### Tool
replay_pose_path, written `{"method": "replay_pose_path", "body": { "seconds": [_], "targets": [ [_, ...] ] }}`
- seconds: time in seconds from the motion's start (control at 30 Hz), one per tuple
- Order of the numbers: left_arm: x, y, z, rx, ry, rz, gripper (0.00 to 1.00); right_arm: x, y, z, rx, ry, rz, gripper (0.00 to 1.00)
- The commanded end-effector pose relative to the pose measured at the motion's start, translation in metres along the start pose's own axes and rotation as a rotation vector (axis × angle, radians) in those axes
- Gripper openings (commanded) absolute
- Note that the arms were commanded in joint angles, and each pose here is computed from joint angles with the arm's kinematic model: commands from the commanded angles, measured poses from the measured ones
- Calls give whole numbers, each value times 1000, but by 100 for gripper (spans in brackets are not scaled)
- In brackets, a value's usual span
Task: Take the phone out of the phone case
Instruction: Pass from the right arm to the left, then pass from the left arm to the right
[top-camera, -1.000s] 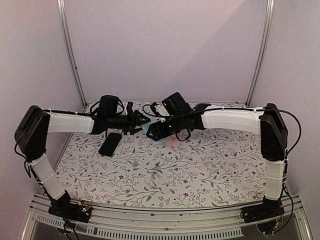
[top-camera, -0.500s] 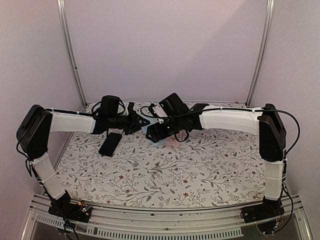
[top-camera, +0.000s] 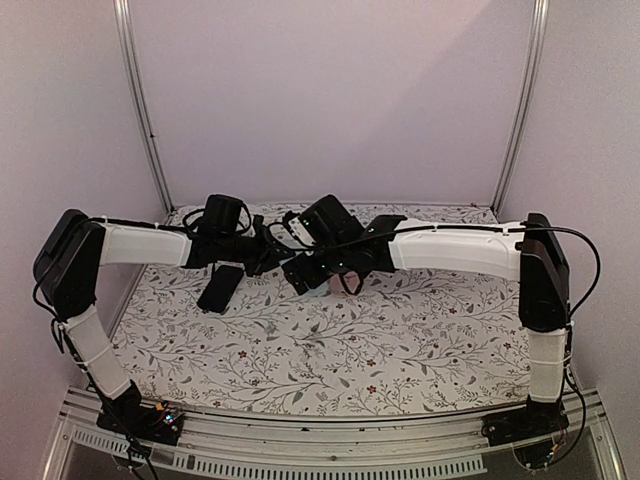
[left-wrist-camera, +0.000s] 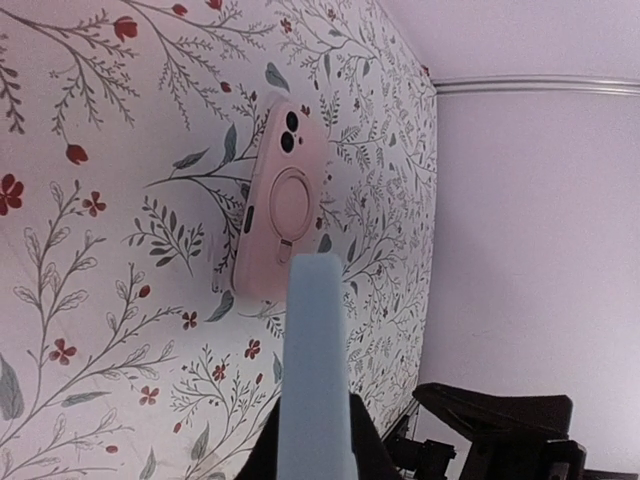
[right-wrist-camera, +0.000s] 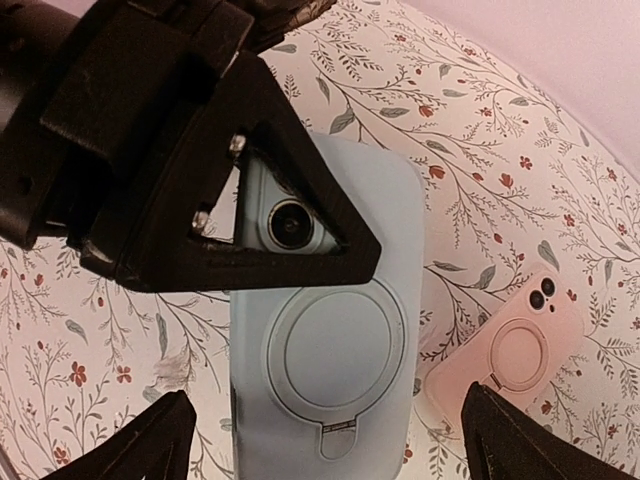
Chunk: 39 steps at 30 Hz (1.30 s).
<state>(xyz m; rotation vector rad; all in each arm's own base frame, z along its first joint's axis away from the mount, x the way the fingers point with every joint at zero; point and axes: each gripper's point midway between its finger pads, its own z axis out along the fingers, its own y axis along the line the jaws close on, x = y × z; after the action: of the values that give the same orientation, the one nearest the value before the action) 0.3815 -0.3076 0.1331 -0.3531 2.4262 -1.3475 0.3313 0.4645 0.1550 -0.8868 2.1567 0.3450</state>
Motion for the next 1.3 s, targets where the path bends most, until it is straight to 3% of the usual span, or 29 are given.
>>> {"method": "replay_pose_path", "body": {
  "seconds": [0.0, 0.33, 0.73, 1.0, 1.27],
  "targets": [
    [-12, -21, -6, 34, -28, -15, 0, 5, 1, 1, 113, 11, -85, 94],
    [-17, -21, -14, 11, -45, -67, 0, 7, 24, 5, 284, 22, -276, 91],
    [-24, -21, -29, -8, -83, -86, 0, 8, 6, 17, 501, 21, -358, 83],
    [-23, -21, -32, -5, -87, -96, 0, -5, 4, 17, 543, -18, -396, 69],
    [-24, -23, -37, 7, -98, -100, 0, -11, 5, 21, 547, -38, -418, 44]
  ]
}}
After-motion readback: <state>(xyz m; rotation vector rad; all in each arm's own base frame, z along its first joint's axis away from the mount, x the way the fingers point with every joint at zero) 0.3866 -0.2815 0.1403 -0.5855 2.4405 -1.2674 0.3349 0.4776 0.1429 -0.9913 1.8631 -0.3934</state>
